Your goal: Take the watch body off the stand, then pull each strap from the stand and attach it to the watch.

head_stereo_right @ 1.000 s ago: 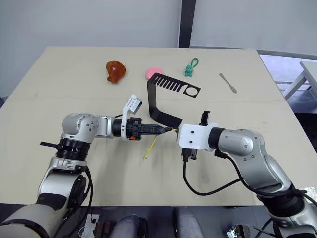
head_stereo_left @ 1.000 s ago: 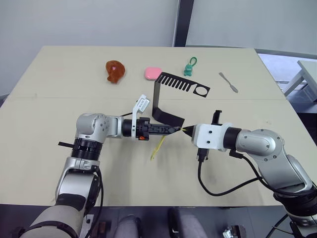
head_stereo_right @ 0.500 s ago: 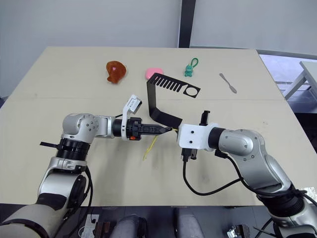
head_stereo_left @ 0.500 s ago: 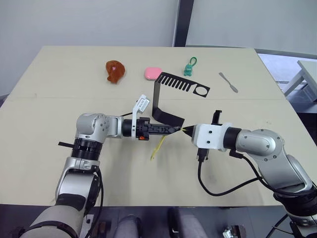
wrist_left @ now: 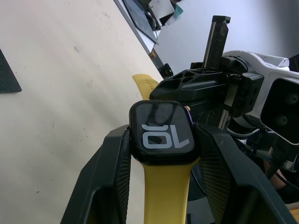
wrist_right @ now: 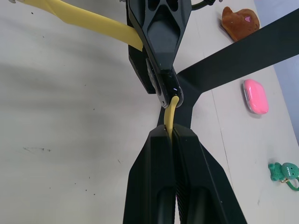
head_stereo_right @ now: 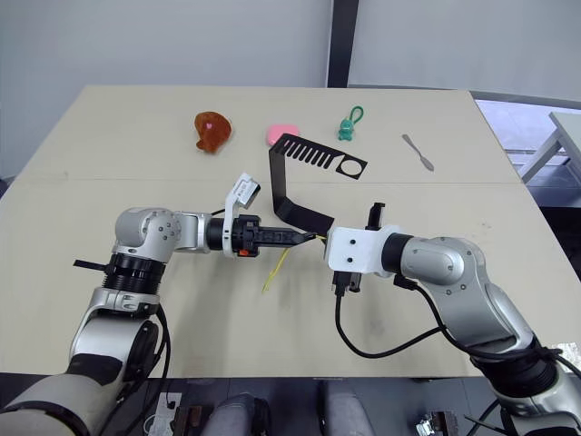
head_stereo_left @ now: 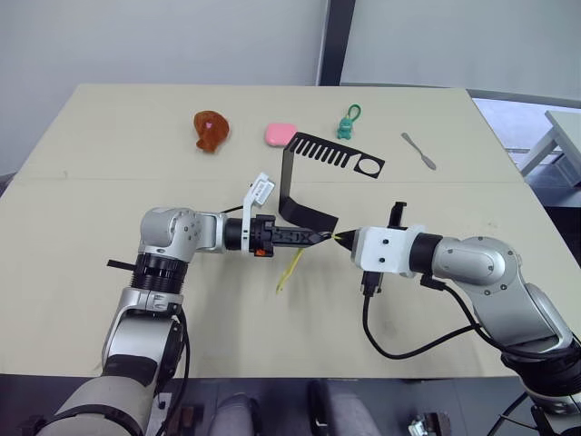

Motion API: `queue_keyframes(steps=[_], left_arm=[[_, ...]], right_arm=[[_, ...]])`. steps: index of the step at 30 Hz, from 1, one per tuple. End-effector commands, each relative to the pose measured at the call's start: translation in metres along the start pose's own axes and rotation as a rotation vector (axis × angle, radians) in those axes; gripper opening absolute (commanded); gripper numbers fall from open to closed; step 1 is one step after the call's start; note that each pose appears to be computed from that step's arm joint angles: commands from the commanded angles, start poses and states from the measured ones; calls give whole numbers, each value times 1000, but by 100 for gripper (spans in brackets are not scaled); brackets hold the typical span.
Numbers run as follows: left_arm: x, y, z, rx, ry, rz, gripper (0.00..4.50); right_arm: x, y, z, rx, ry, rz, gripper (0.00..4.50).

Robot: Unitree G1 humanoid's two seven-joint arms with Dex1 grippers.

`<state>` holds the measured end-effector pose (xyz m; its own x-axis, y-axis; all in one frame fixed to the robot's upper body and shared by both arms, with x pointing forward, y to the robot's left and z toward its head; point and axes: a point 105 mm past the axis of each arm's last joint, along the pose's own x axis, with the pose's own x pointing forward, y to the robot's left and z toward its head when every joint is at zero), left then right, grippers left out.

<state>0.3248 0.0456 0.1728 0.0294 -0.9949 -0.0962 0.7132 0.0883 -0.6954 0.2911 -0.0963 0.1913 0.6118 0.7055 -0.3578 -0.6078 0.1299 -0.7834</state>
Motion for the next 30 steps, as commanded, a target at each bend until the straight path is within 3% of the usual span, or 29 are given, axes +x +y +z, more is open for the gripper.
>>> queue_keyframes(steps=[1, 22, 30], left_arm=[[14, -25, 9, 70, 15, -114, 159], [14, -26, 10, 77, 16, -115, 159], [11, -16, 7, 78, 17, -74, 159]], right_arm=[[0, -2, 18, -32, -68, -2, 0], [1, -4, 19, -34, -66, -8, 0], [-2, -8, 22, -51, -70, -28, 0]])
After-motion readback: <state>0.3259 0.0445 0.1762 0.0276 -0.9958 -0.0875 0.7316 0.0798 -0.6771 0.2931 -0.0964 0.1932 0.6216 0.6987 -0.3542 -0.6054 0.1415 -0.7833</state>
